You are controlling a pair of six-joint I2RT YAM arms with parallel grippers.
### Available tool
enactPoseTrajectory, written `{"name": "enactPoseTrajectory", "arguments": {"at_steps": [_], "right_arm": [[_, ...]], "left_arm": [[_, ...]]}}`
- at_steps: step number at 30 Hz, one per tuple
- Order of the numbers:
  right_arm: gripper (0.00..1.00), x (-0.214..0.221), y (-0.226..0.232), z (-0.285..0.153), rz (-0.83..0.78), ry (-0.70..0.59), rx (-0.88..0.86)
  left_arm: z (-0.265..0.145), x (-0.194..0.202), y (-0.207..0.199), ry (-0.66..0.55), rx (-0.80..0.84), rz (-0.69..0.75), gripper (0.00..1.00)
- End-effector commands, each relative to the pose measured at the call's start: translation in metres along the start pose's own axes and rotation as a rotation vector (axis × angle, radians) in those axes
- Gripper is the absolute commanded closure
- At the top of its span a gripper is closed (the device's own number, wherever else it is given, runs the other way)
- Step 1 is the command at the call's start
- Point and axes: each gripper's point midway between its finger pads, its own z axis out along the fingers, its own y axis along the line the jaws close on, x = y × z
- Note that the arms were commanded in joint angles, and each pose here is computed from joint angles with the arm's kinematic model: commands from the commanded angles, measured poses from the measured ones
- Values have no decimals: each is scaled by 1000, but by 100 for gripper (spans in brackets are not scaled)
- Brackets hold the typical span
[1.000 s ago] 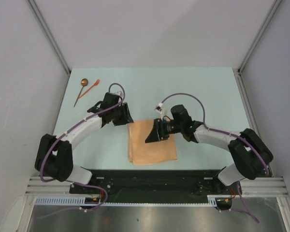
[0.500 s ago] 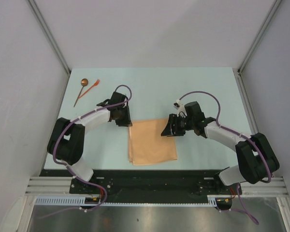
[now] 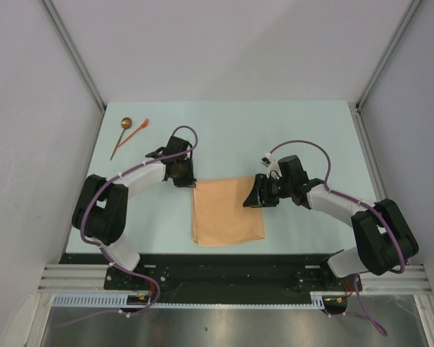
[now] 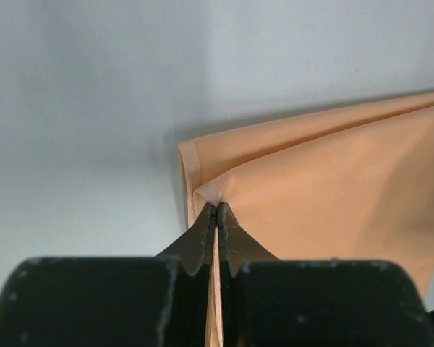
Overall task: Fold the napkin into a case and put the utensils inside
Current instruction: Pick up the top corner of the square folded napkin from the center of the board, then smooth out the square-folded napkin at the center of the board.
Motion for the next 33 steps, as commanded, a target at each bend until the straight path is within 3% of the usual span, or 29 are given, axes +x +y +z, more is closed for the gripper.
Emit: {"name": "enactPoseTrajectory", "arguments": {"at_steps": [1,9,21,27,30,33], "right_arm": [[49,-1,2,1,-13,-12,-25],[50,4,-1,6,5,1,-27],[51,9,4,8,-5,31,-40],[62,48,17,24,-74,175,-29],[73,58,14,23,-61,188,-1],[76,70,6,19,-43,206,35]], "left_arm": [[-14,-35,-17,-92,35,3,98],[-16,-48,-18,-103,1,15,99],[-3,-25,-8,-50,-15,-10,99],[-4,-27,-7,-52,-20,-13,98],[-6,-26,-7,-51,-15,-16,98],[-7,-25,-7,-51,-20,-15,98]]}}
